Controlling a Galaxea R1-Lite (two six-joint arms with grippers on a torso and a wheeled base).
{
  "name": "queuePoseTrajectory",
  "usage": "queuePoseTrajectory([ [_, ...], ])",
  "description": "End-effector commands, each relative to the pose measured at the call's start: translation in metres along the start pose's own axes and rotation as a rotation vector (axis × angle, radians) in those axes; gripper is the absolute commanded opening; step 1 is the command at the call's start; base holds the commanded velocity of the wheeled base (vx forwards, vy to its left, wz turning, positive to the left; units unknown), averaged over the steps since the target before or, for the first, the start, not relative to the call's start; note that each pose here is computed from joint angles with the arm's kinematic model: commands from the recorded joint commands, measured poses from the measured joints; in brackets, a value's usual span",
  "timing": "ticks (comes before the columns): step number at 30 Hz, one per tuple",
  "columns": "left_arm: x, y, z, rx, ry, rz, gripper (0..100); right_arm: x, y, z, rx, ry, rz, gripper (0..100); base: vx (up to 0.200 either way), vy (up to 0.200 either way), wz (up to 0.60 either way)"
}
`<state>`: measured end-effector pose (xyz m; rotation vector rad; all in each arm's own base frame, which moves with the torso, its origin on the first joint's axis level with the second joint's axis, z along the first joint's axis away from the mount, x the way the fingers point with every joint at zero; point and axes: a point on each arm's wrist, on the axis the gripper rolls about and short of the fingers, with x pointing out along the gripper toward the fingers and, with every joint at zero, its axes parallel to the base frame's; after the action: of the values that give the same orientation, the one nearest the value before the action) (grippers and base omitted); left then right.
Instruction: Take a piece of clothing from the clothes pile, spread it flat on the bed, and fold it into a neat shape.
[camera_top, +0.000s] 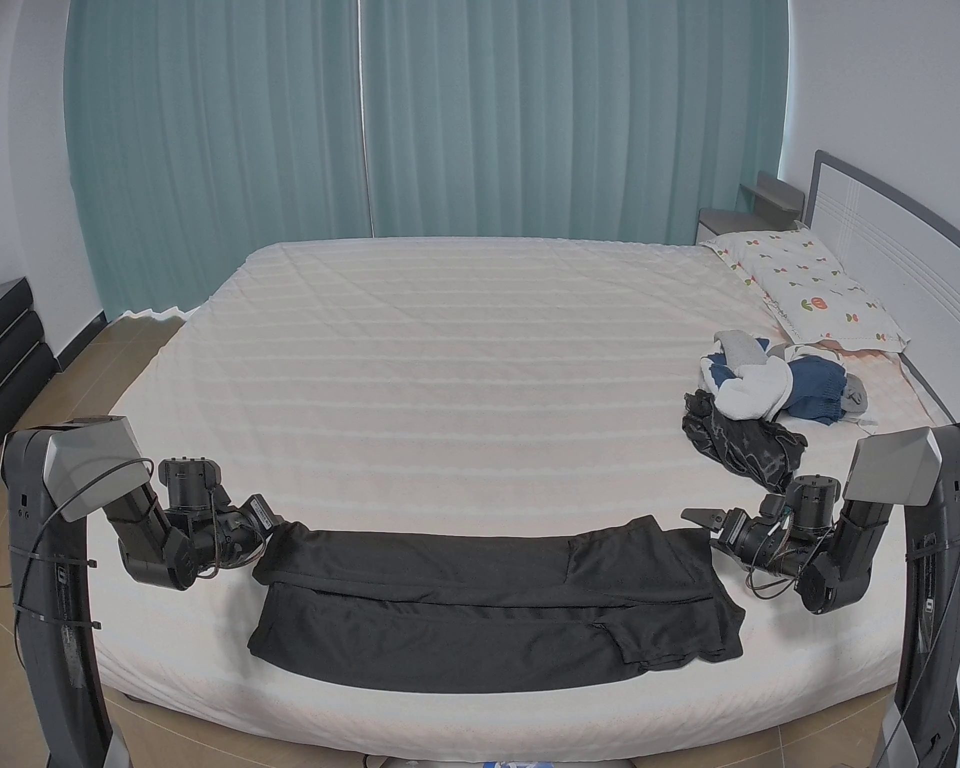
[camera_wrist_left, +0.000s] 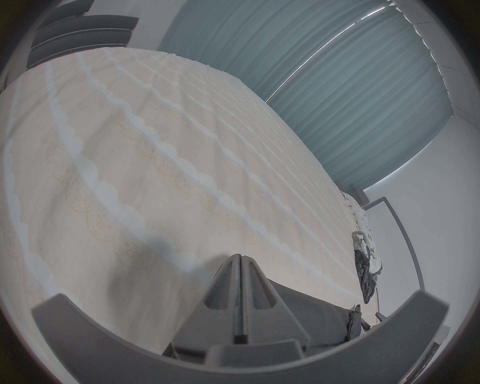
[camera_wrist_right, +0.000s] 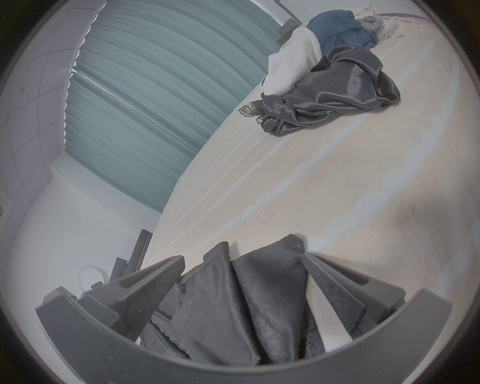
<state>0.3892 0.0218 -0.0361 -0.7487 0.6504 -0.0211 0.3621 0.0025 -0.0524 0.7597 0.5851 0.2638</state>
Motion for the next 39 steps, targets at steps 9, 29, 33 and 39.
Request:
queuePoseTrajectory([
  [9,0.0,0.001,0.0,-0.001,0.002,0.001,0,-0.001,-0.004,-0.002,-0.005,0.005,-0.011,100,0.0,0.0,0.0],
  [29,-0.002,0.003,0.0,-0.008,-0.005,0.008,0,0.015,-0.006,0.008,-0.018,-0.061,-0.019,0,0.0,0.0,0.0],
  [33,-0.003,0.006,0.002,-0.012,-0.011,0.015,0,0.016,-0.004,0.011,-0.023,-0.077,-0.009,0,0.0,0.0,0.0],
  [39,-0.003,0.008,0.003,-0.009,-0.016,0.02,0,0.019,-0.004,0.018,-0.03,-0.112,-0.014,0,0.0,0.0,0.0],
])
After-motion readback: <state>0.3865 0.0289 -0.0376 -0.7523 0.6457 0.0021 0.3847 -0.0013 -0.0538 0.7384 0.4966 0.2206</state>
